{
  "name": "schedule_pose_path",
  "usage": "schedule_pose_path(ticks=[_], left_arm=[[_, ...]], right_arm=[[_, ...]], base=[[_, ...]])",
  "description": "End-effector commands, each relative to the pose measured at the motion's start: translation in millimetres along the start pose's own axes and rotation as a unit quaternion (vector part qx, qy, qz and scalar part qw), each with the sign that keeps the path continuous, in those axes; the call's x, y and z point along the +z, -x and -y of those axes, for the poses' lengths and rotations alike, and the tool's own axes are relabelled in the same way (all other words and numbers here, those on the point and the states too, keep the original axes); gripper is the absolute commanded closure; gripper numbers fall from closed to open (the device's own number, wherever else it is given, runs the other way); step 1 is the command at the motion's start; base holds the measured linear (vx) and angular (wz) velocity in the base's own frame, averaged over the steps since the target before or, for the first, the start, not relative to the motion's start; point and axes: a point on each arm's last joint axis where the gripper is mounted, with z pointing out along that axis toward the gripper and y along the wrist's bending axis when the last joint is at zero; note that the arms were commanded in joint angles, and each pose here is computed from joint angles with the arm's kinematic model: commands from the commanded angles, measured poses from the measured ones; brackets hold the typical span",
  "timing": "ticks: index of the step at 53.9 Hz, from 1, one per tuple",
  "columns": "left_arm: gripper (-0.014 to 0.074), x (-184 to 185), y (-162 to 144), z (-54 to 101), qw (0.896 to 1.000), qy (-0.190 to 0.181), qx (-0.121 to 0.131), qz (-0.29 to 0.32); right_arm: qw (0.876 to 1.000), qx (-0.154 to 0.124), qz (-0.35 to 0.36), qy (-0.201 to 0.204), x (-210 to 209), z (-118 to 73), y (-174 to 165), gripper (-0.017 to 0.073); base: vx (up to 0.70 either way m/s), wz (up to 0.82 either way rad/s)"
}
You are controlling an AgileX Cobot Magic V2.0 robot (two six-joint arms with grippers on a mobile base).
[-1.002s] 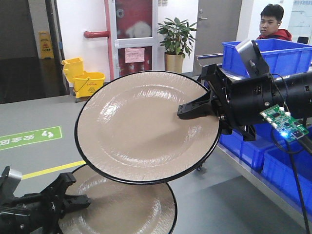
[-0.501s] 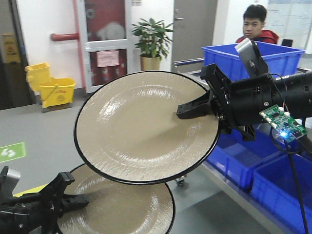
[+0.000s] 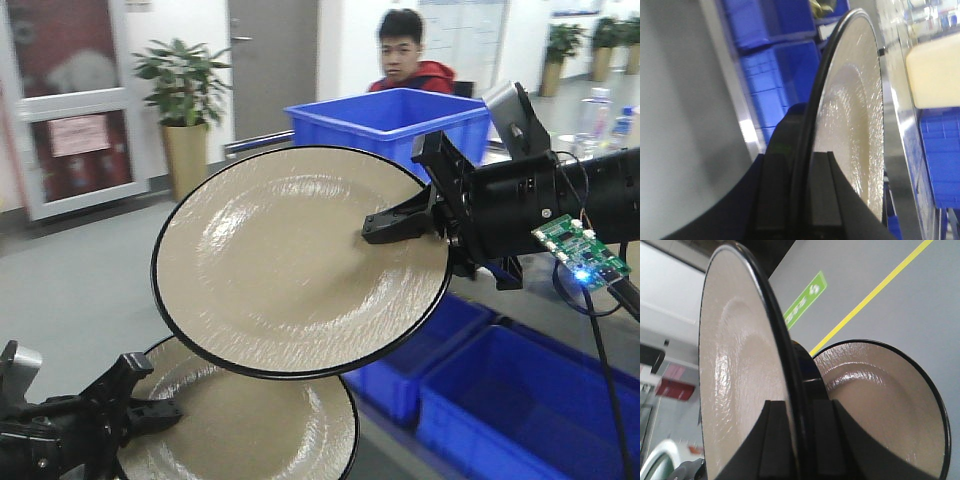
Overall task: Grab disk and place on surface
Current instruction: 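Hold both plates while the base drives to the steel table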
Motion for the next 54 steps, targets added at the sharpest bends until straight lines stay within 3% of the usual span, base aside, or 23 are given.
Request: schedule_pose_path(ticks=[1, 54], left_arm=[[0.0592, -8.9, 2.1, 19.7, 0.999, -0.048, -0.022, 0.0], [0.0592, -8.9, 2.4, 19.5, 0.999, -0.047, -0.023, 0.002]], right_arm=[[0.996, 0.003, 0.061, 0.06, -20.1, -30.7, 8.4, 0.0567], [0.996, 0.004, 0.061, 0.06, -19.9, -30.5, 8.5, 0.0567]], base=[[0.43, -0.58], [0.36, -0.59]])
